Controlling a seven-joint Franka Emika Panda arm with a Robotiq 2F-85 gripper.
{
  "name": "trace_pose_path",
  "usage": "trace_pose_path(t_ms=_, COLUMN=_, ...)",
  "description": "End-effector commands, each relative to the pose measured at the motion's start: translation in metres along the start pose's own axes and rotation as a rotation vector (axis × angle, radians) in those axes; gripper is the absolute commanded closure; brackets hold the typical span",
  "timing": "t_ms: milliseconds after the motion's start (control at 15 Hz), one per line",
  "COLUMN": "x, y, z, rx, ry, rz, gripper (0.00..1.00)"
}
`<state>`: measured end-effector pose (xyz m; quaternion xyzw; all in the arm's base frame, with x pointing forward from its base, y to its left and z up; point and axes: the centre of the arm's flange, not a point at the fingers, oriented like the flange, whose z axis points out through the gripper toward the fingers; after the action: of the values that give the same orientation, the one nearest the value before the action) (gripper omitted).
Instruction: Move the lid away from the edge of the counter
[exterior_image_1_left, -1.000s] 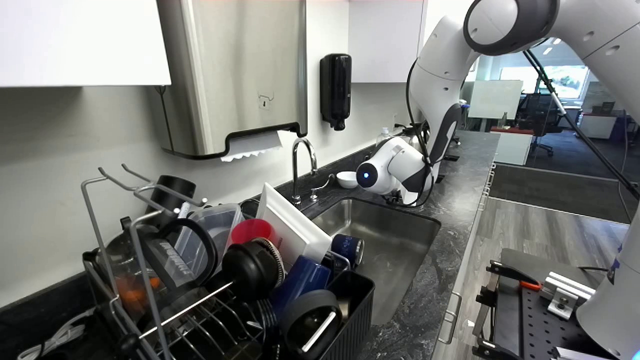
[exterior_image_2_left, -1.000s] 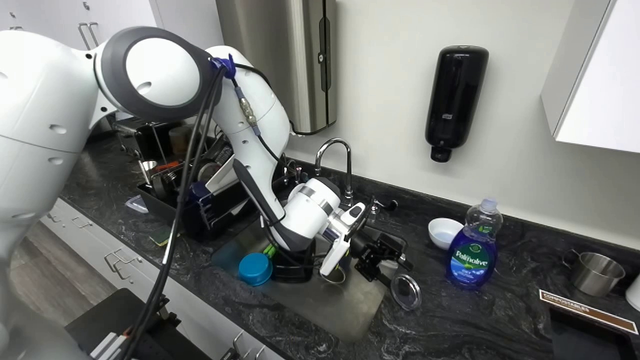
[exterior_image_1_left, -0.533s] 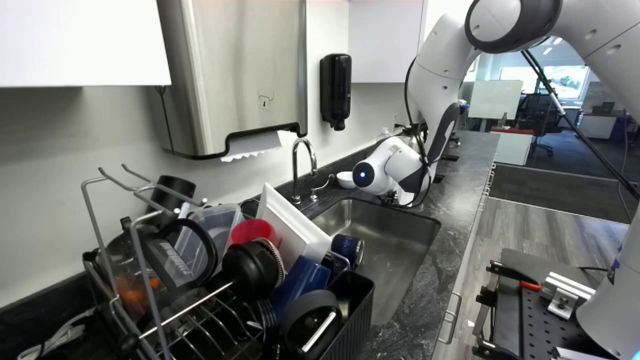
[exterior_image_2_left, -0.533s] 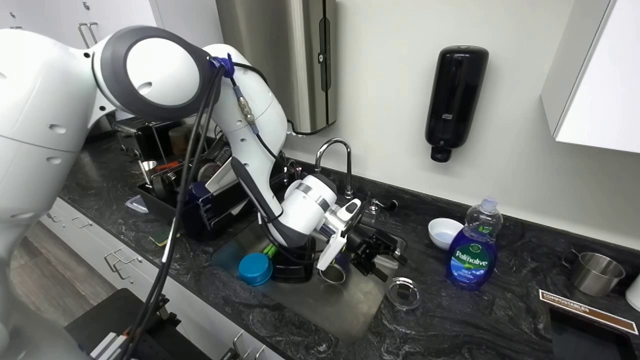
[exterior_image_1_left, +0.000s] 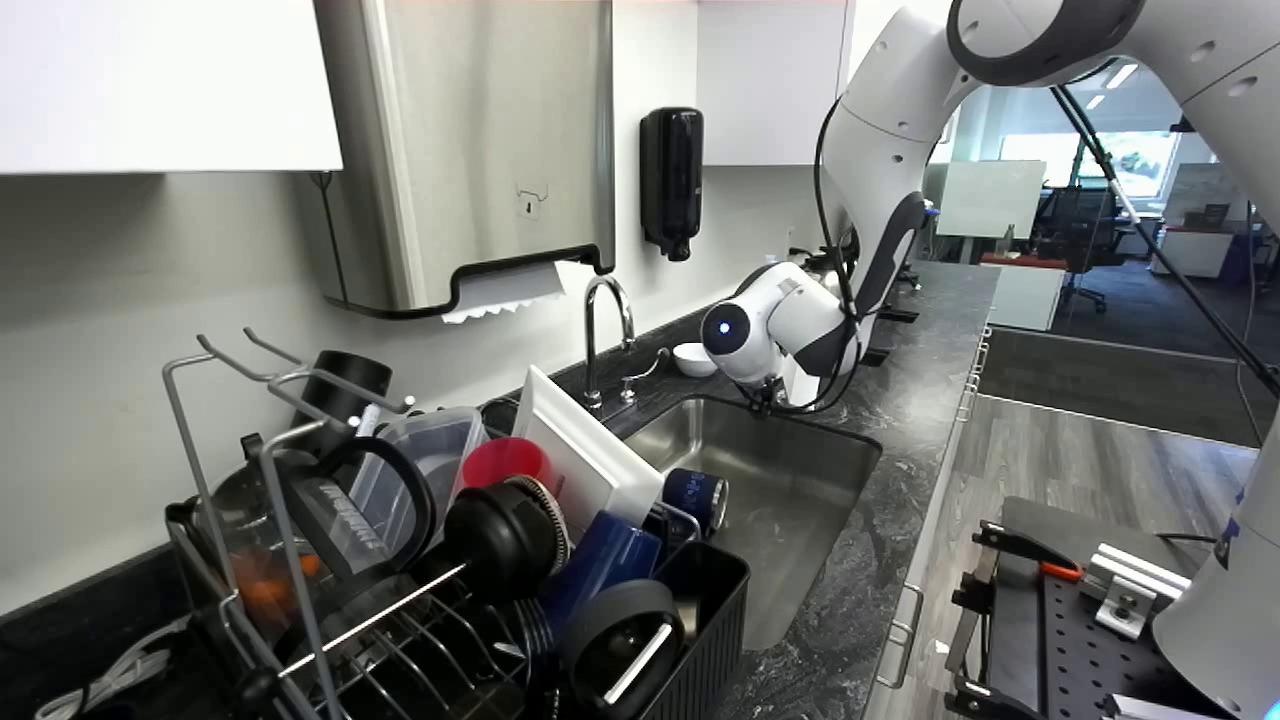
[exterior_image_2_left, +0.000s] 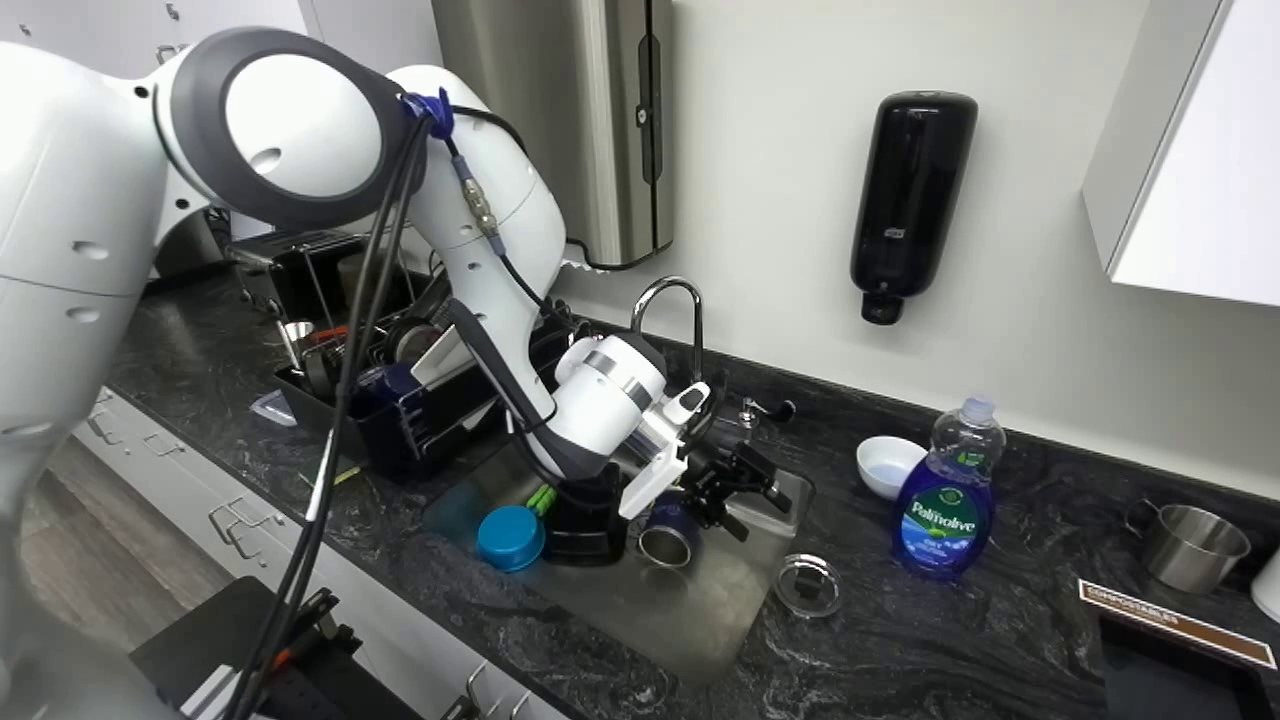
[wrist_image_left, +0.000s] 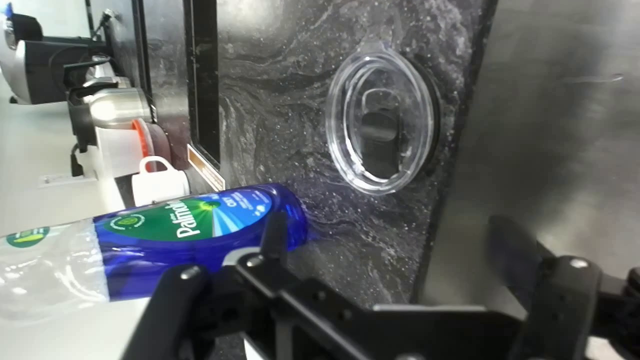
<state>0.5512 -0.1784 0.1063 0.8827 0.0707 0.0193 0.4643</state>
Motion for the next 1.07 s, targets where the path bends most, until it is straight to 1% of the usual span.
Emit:
trace_pose_path(t_ms=0, x=-0.015, y=0.012, z=-0.017, rx=0.153, ry=0.017, rz=-0.051, gripper=0.0)
trace_pose_path(t_ms=467, x=-0.037, y=0.034, z=-0.055, rx=0.426, ry=0.028, rz=-0.116, gripper=0.0)
trace_pose_path(t_ms=800, x=-0.053, y=0.048, z=-0.088, rx=0.622, ry=0.081, rz=-0.175, gripper=0.0)
trace_pose_path(t_ms=1000, x=-0.063, y=0.06, z=-0.105, rx=0.726, ry=0.099, rz=-0.18, gripper=0.0)
